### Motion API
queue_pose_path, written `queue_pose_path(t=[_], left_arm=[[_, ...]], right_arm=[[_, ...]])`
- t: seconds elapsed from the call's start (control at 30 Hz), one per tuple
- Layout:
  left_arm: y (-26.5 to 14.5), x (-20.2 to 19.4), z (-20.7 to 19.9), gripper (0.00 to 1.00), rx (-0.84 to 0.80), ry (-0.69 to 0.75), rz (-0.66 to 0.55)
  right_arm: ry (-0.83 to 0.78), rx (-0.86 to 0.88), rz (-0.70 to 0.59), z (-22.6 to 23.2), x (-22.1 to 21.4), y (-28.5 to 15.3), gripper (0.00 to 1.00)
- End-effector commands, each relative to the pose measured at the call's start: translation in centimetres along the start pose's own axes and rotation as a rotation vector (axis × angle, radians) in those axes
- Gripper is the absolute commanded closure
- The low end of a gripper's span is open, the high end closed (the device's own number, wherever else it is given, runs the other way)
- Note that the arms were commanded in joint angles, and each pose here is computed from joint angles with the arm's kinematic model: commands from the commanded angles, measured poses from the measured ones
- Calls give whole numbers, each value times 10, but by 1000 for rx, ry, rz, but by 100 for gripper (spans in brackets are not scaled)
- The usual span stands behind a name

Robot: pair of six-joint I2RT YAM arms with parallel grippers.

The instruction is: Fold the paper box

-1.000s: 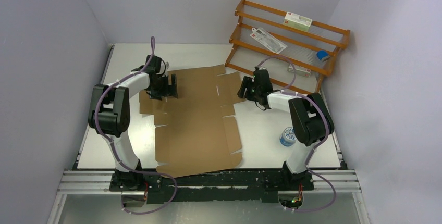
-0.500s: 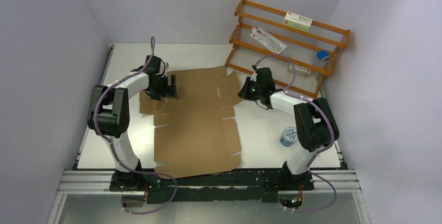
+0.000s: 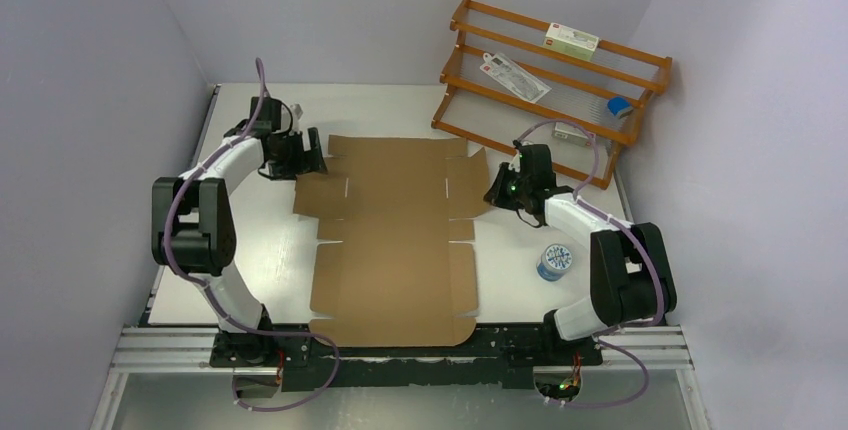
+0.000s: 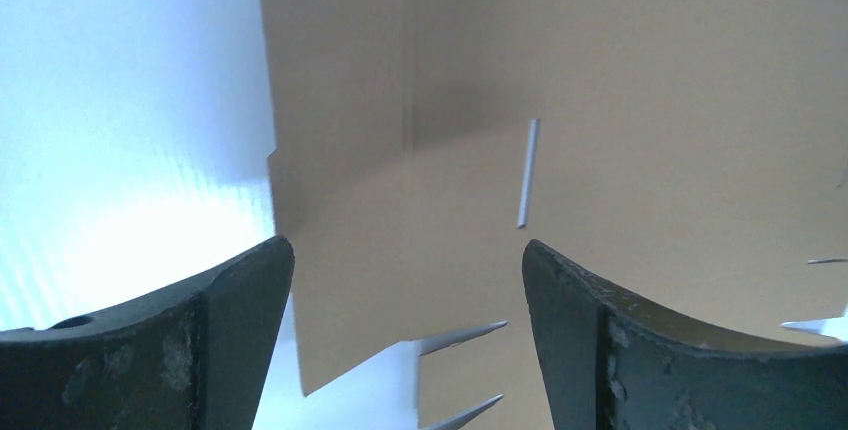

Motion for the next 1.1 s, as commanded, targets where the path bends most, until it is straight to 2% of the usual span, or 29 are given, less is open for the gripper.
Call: queue_pose_path(t=[0.0,0.17,0.33,0.43,0.67,0.83,1.0,1.07], left_arm=[[-3,23,-19,12,-135,15,-11],[8,46,-34,23,-238,42,16],[26,75,-40,30,-232,69,-18],[44,85,-39,33,-227,75,4],[81,77,-35,40,-275,47,90],[90,71,-41,49,-326,56,121],[84,67,-53,67,-336,87,106],[81,62,-58,70,-310,95,86]], right_arm=[[-25,-1,15,-2,-8,-3,88],[-32,30,-4,0,-8,0,87],[-48,23,-8,-2,-8,0,87],[-55,28,-12,-1,-7,-1,86],[-64,35,-21,0,-5,-2,85],[-70,45,-38,0,-5,-1,85],[-71,52,-35,1,-5,0,84],[-71,52,-33,0,-6,1,84]])
Point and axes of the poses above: each gripper's point midway between its finger pads, its own y axis out along the fingers, its own z axis along the line the jaws close on, x = y × z, the point moved 9 cm from there along -y, back along the fingers, and after that the axes turned 12 degrees about -y, right-handed, at the moved point
